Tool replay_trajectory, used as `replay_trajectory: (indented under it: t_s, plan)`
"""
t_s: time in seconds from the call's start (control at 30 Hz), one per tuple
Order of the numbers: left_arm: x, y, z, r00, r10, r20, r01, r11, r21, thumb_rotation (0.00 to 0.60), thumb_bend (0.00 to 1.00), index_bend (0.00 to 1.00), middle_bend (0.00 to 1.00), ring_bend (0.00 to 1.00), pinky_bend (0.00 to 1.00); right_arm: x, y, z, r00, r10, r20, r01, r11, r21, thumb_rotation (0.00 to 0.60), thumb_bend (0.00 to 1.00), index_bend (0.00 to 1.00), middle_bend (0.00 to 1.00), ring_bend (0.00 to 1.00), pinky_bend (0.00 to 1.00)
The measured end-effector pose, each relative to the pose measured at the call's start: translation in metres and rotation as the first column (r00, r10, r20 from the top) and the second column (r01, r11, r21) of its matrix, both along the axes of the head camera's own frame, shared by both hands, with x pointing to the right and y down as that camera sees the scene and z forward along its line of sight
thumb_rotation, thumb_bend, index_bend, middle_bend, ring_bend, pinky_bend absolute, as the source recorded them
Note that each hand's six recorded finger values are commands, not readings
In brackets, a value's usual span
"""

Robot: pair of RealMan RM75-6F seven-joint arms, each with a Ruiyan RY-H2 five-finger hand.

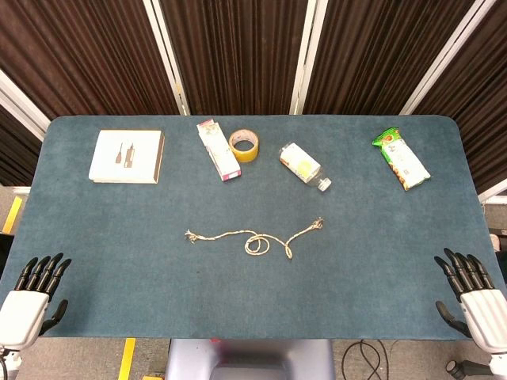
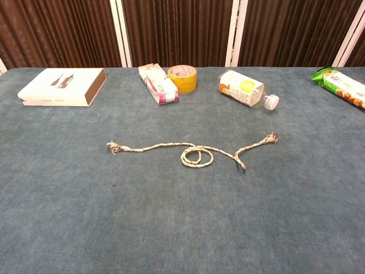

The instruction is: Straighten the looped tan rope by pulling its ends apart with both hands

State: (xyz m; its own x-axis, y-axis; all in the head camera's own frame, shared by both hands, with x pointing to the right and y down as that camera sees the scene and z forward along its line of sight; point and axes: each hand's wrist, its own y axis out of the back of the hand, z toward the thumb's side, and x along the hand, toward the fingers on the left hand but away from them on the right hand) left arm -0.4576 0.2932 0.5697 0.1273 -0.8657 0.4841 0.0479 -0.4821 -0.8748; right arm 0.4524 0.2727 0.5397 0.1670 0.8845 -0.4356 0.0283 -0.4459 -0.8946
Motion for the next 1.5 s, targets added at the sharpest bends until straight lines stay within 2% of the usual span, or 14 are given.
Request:
replay_trajectory:
  t_s: [0.13, 0.27, 0.4, 0.57, 0.73, 0.87, 0.97, 1.17, 1.3, 1.5]
  plan:
    - [0.000, 0.000, 0.002, 1.000, -0.004, -0.004, 0.004, 1.000, -0.012, 0.600, 0.43, 0.00, 0.00, 0.00, 0.02, -0.002, 0.002, 0.002, 1.000, -0.009, 0.013, 0.009, 1.000, -0.020, 0.600, 0.41, 0.00, 0.00, 0.00, 0.00]
    - [0.008, 0.001, 0.006, 0.998, 0.009, -0.058, -0.011, 0.999, -0.033, 0.600, 0.43, 0.00, 0.00, 0.00, 0.02, -0.007, 0.002, 0.006, 1.000, -0.027, 0.008, 0.027, 0.999, -0.018, 0.600, 0.41, 0.00, 0.00, 0.00, 0.00]
    - [0.031, -0.001, 0.017, 0.988, 0.058, -0.141, -0.066, 0.996, -0.055, 0.600, 0.43, 0.00, 0.00, 0.00, 0.02, -0.014, 0.001, 0.016, 0.999, -0.048, -0.004, 0.048, 0.999, -0.021, 0.600, 0.41, 0.00, 0.00, 0.00, 0.00]
    - [0.057, -0.009, 0.031, 0.981, 0.115, -0.153, -0.130, 0.987, -0.091, 0.600, 0.44, 0.00, 0.00, 0.00, 0.02, -0.025, -0.001, 0.019, 0.995, -0.096, 0.008, 0.097, 0.995, -0.030, 0.600, 0.41, 0.00, 0.00, 0.00, 0.00]
    - [0.099, -0.031, 0.050, 0.971, 0.180, -0.156, -0.198, 0.975, -0.105, 0.600, 0.44, 0.00, 0.00, 0.00, 0.02, -0.036, -0.005, 0.017, 0.990, -0.139, -0.017, 0.139, 0.990, 0.001, 0.600, 0.41, 0.00, 0.00, 0.00, 0.00]
    - [0.132, -0.049, 0.061, 0.958, 0.185, -0.218, -0.202, 0.978, -0.058, 0.600, 0.44, 0.00, 0.00, 0.00, 0.02, -0.040, -0.012, 0.019, 0.989, -0.146, -0.033, 0.146, 0.989, 0.006, 0.600, 0.41, 0.00, 0.00, 0.00, 0.00]
    - [0.152, -0.064, 0.075, 0.951, 0.184, -0.250, -0.198, 0.980, -0.032, 0.600, 0.44, 0.00, 0.00, 0.00, 0.02, -0.042, -0.017, 0.026, 0.987, -0.153, -0.041, 0.152, 0.988, -0.020, 0.600, 0.41, 0.00, 0.00, 0.00, 0.00]
    - [0.180, -0.088, 0.109, 0.950, 0.172, -0.262, -0.198, 0.977, -0.077, 0.600, 0.43, 0.01, 0.00, 0.00, 0.02, -0.042, -0.030, 0.038, 0.988, -0.141, -0.061, 0.139, 0.989, -0.049, 0.600, 0.41, 0.00, 0.00, 0.00, 0.00]
    - [0.197, -0.098, 0.134, 0.952, 0.168, -0.254, -0.204, 0.972, -0.120, 0.600, 0.44, 0.09, 0.00, 0.00, 0.02, -0.043, -0.036, 0.045, 0.987, -0.141, -0.074, 0.137, 0.989, -0.058, 0.600, 0.41, 0.00, 0.00, 0.00, 0.00]
    - [0.218, -0.106, 0.154, 0.949, 0.173, -0.265, -0.213, 0.969, -0.129, 0.600, 0.43, 0.19, 0.00, 0.00, 0.02, -0.045, -0.041, 0.057, 0.987, -0.141, -0.079, 0.134, 0.987, -0.085, 0.600, 0.41, 0.00, 0.00, 0.00, 0.00]
